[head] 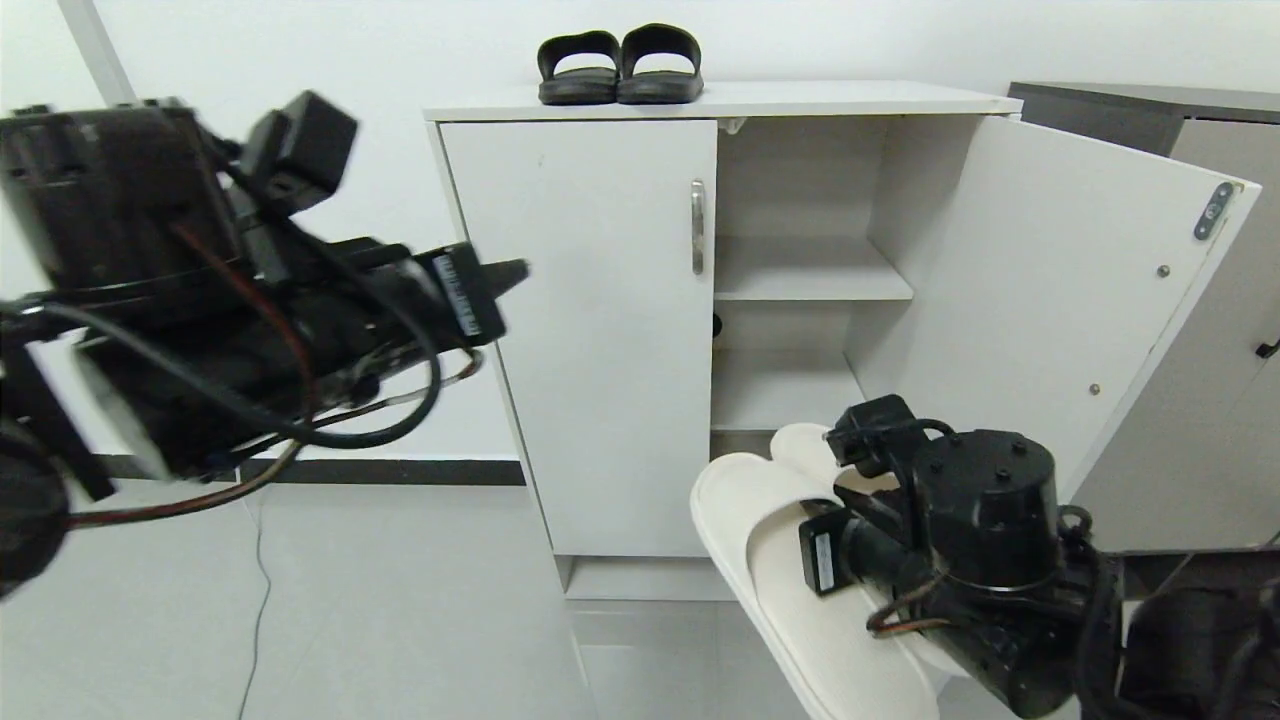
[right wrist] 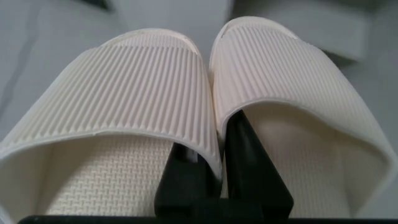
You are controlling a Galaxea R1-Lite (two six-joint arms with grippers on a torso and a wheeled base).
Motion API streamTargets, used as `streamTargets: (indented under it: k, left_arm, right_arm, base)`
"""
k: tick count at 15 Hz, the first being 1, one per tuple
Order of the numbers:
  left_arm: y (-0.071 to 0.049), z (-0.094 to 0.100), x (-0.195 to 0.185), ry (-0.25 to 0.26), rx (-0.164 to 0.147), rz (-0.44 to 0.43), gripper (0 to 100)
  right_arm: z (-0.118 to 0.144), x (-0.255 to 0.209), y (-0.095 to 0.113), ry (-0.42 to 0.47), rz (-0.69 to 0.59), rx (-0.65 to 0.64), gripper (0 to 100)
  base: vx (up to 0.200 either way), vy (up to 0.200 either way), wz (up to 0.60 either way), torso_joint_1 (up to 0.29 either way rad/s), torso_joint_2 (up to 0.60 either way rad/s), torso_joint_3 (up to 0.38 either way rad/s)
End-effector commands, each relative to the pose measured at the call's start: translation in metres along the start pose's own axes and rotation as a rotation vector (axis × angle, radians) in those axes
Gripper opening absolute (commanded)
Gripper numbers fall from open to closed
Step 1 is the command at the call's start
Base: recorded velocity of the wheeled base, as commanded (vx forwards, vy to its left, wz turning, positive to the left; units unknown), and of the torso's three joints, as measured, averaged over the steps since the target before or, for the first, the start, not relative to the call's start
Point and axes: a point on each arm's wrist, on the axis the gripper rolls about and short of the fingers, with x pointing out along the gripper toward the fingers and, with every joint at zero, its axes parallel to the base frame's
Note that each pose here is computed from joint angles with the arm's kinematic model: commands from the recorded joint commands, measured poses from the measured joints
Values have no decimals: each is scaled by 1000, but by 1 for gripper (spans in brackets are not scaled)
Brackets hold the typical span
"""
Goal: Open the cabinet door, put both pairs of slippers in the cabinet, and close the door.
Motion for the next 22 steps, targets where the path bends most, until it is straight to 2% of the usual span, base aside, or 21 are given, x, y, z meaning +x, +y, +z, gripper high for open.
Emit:
streamTargets:
  k: [1,2,3,5,6,7,8,11,15,16,17,18,19,20,22]
  left_arm:
    - [30,-5,-99,-76,39,397,0]
    - [39,-11,-117,-82,46,460,0]
    - [52,-23,-145,-100,54,569,0]
    - [61,-50,-184,-140,55,695,0]
    - [63,-58,-191,-140,62,720,0]
    - [66,-85,-214,-149,94,806,0]
    - [65,-101,-228,-170,105,838,0]
    - [66,-144,-248,-170,125,840,0]
    - [64,-177,-267,-141,127,865,0]
    - [63,-185,-271,-117,136,848,0]
    - [63,-185,-270,-108,138,831,0]
    - [62,-186,-269,-91,157,779,0]
    - [61,-186,-268,-61,179,678,0]
    - [60,-189,-267,-23,186,595,0]
    - [58,-193,-265,39,236,460,0]
  right_arm:
    - [-7,35,2,14,-116,10,0]
    - [-7,37,1,14,-142,9,0]
    - [-8,39,-2,15,-163,9,0]
    - [-8,39,-2,15,-165,10,0]
    - [-8,39,-2,15,-165,10,0]
    - [-9,40,-2,17,-164,6,0]
    - [-9,40,-1,19,-164,3,0]
    - [-11,38,2,22,-155,-1,0]
    - [-13,39,2,27,-154,-5,0]
    - [-13,39,2,27,-154,-5,0]
    - [-13,39,2,30,-155,-6,0]
    - [-14,39,3,30,-153,-7,0]
    - [-14,39,3,32,-153,-8,0]
    - [-14,39,3,31,-153,-8,0]
    - [-14,39,3,30,-152,-7,0]
  base:
    - [0,0,0,0,0,0]
    - [0,0,0,0,0,0]
    - [0,0,0,0,0,0]
    - [0,0,0,0,0,0]
    - [0,0,0,0,0,0]
    - [0,0,0,0,0,0]
    - [0,0,0,0,0,0]
    - [0,0,0,0,0,0]
    - [0,0,0,0,0,0]
    - [0,0,0,0,0,0]
    - [0,0,0,0,0,0]
    - [0,0,0,0,0,0]
    - [0,0,0,0,0,0]
    - [0,0,0,0,0,0]
    - [0,0,0,0,0,0]
